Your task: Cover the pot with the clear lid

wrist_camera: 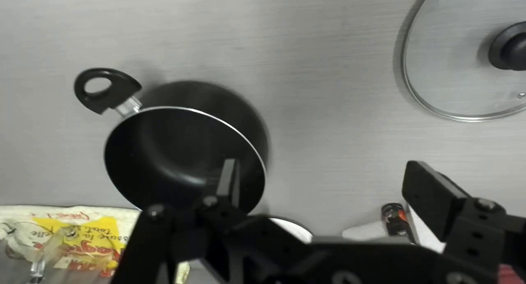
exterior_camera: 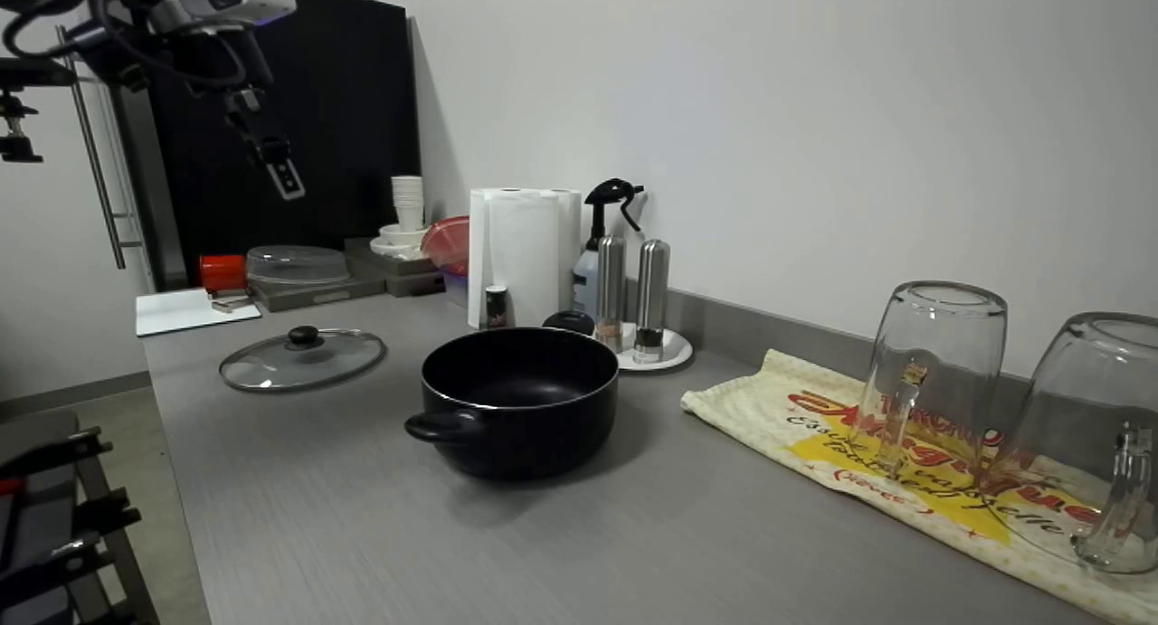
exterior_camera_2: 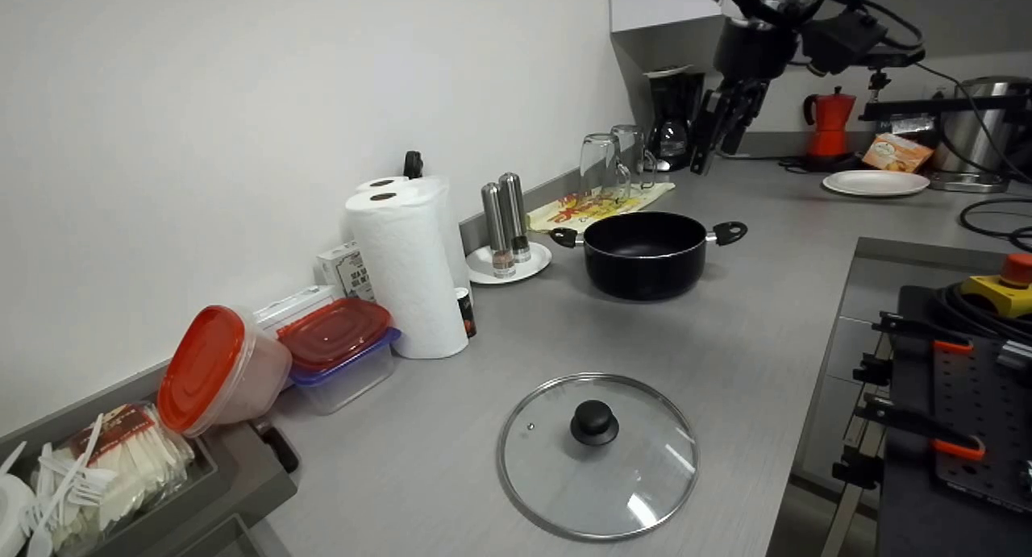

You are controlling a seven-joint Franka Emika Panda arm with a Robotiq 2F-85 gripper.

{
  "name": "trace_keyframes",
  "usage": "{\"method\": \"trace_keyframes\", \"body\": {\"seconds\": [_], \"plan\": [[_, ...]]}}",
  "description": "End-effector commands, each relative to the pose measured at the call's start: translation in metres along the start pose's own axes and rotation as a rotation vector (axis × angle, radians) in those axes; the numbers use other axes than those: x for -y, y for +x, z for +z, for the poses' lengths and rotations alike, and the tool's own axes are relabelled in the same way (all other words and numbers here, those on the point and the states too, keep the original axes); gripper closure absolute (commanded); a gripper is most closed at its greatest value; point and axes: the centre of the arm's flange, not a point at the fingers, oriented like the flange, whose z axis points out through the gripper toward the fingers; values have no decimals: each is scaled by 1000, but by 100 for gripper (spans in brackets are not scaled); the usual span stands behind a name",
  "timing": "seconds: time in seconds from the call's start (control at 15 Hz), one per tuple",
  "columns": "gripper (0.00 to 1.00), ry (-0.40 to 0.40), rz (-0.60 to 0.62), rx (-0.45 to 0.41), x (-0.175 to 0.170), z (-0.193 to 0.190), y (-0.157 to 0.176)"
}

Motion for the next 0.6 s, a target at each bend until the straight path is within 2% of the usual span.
{"method": "trace_keyframes", "body": {"seconds": [0.0, 0.27, 0.53], "plan": [[0, 113, -102, -47, 53, 13, 42], [0, 253, -223, -87, 127, 17, 66], [0, 381, -338, -76, 199, 23, 69]]}}
